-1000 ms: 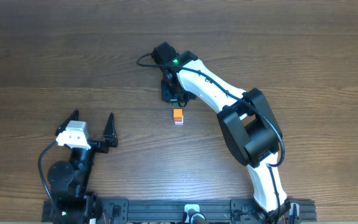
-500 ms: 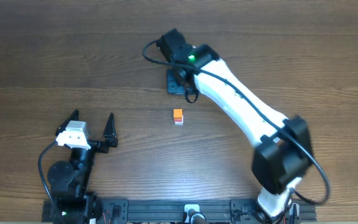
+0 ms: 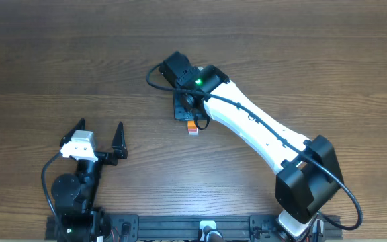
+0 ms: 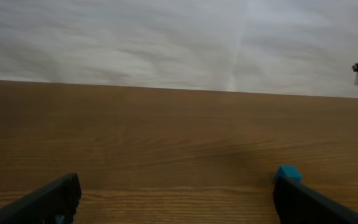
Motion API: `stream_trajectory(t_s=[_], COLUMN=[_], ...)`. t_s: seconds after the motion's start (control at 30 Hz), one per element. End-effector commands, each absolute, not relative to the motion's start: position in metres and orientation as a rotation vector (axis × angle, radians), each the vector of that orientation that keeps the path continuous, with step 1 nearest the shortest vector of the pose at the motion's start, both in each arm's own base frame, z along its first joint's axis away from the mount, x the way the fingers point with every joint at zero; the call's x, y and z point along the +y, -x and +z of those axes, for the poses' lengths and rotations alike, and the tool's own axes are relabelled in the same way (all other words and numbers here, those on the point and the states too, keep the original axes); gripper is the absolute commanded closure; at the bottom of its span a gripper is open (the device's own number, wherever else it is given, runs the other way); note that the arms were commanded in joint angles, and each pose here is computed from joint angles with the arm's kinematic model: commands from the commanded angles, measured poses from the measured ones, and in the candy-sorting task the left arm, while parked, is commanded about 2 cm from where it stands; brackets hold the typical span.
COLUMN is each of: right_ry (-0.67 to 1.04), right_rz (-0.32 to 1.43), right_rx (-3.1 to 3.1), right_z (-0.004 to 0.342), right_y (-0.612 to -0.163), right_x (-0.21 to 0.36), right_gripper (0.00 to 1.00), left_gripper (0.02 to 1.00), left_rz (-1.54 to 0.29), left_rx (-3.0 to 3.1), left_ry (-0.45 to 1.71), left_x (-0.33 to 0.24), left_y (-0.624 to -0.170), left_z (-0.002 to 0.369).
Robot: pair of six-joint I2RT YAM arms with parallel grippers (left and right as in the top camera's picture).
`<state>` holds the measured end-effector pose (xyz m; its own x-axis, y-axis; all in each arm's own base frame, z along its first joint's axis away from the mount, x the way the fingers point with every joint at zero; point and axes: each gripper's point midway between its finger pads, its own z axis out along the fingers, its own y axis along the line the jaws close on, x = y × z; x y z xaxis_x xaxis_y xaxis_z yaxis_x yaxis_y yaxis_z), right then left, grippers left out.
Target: Stack Cubes
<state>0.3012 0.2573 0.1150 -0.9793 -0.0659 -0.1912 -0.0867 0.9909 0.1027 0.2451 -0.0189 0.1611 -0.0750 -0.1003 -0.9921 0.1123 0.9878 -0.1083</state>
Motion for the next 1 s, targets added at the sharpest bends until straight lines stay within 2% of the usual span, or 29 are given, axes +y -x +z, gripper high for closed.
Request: stream_trajectory(t_s=[0.03,0.47,1.0], right_ry=[0.089,0.053,0.044], right_rz=[0.154,0.104,0.133], right_rx=[2.979,3.025,3.002], right_z=[0.103,0.088,0.084], right_y=[-0.295,-0.285,-0.293], right_x=[0.260,0.251,0.258], right_gripper=[0.991,0.989,0.989], left_gripper=[0.018,0.018,0.020], left_rz=[-0.177,-0.177,-0.177], left_rx=[1.637,1.637,1.637], left_ry=[0.011,0.011,0.010], left_x=[-0.017,-0.017,-0.017], left_y=[-0.245,-0.245,-0.245], left_z=[0.159,0.159,0.159])
